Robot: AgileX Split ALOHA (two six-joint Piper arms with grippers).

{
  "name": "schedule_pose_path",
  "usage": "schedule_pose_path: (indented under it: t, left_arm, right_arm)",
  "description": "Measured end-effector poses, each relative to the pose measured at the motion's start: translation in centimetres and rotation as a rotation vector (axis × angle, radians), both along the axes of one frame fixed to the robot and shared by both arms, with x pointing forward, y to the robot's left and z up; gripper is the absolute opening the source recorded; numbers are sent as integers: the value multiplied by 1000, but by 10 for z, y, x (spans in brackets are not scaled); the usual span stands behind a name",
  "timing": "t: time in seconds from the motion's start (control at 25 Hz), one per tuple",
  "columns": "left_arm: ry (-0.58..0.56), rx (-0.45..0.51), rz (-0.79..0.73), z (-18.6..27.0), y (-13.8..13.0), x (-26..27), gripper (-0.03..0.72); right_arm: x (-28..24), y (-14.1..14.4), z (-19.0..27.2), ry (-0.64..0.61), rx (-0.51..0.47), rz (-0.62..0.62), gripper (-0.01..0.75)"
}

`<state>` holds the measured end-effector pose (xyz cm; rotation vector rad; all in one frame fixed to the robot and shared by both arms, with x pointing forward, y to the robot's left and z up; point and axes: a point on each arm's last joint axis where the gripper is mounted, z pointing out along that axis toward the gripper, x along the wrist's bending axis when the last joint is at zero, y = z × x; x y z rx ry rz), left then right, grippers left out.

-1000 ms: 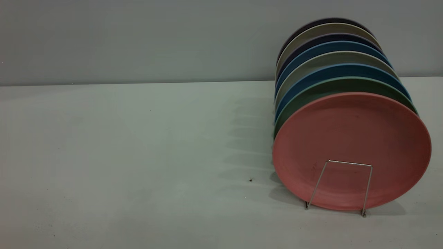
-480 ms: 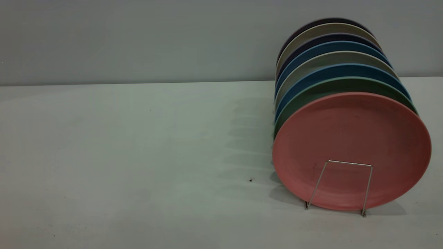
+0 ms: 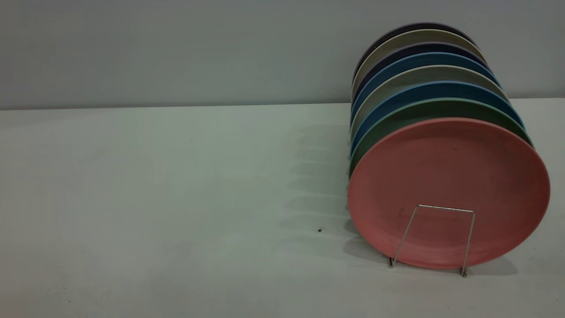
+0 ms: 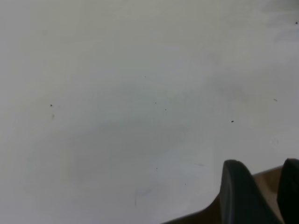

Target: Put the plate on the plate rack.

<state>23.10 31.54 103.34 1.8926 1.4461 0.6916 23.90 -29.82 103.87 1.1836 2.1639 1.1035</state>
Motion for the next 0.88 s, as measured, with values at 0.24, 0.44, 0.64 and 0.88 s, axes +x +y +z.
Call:
schedule_pose_path:
  t: [0.24,0.44,0.64,0.88]
  left_arm:
    - [-15,-5,65,0,0,-3,240]
    - [-34,-9,239,-1,-2,-8,240]
    - [-35,-7,370,-1,-4,-10,240]
    - [-35,-5,395,-1,-4,-10,240]
  right_arm:
    - [0,0,0,3,6,-207,243]
    - [-3,0,0,-23,16,-373,243]
    - [-8,-1,0,-59,28,-443,243]
    - [-8,-1,0,-59,27,-464,243]
